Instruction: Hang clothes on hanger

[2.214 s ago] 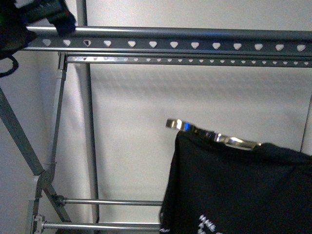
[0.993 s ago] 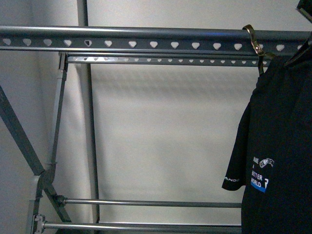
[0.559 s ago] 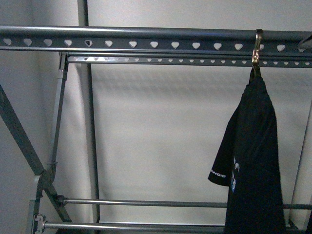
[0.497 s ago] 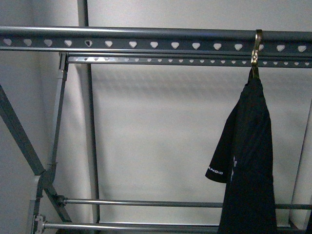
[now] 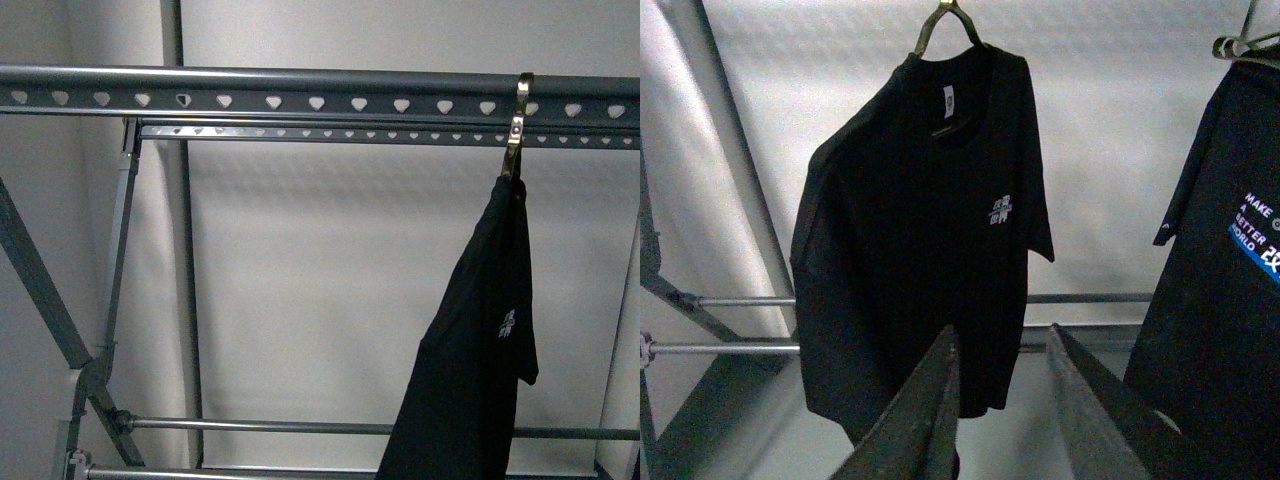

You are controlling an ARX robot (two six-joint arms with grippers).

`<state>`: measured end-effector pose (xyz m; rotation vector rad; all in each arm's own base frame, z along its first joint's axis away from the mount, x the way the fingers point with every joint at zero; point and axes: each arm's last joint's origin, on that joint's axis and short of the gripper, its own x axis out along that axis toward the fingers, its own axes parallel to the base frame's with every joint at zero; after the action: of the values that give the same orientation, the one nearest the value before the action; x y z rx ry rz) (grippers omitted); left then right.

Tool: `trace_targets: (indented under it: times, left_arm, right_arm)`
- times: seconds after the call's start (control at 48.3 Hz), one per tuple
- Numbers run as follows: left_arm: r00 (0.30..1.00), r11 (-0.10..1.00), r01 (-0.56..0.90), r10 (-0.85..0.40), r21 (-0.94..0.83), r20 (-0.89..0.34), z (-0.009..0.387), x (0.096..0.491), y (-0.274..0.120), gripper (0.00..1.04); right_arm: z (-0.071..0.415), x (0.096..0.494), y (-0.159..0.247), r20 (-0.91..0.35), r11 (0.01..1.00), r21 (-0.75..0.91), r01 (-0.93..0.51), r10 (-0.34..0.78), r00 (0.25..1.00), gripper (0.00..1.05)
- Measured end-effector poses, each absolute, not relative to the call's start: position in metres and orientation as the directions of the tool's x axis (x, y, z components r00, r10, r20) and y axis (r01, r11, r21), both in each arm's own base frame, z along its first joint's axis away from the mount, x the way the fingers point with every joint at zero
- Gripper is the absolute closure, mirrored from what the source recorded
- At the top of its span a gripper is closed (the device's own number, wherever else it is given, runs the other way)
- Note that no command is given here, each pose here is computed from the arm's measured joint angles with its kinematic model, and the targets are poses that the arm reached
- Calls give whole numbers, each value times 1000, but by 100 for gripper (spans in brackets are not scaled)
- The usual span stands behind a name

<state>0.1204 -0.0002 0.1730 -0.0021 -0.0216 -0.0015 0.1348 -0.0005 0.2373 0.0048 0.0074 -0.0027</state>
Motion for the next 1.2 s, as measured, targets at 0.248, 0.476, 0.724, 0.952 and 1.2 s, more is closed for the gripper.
trace_targets:
  times: [0.248, 0.476, 0.724, 0.952, 1.2]
  left_arm:
    - [1000, 1000, 1, -1, -2, 23, 173, 113, 0, 101]
    - [1000, 1000, 0, 0, -2, 7, 171, 105, 0, 101]
    - [1000, 1000, 2, -2, -2, 15, 170, 97, 0, 101]
    - [1000, 1000, 2, -2, -2, 16, 170, 97, 0, 101]
    - [1000, 1000, 2, -2, -3, 16, 170, 97, 0, 100]
  right_arm:
    - [205, 123, 0, -10, 1000, 1, 3, -3, 1000, 102]
    - [188, 115, 0, 1, 1000, 1, 3, -3, 1000, 102]
    - [177, 109, 0, -1, 1000, 1, 3, -3, 1000, 102]
    - [165, 98, 0, 2, 1000, 1, 2, -2, 1000, 102]
    - [165, 98, 0, 2, 1000, 0, 2, -2, 1000, 91]
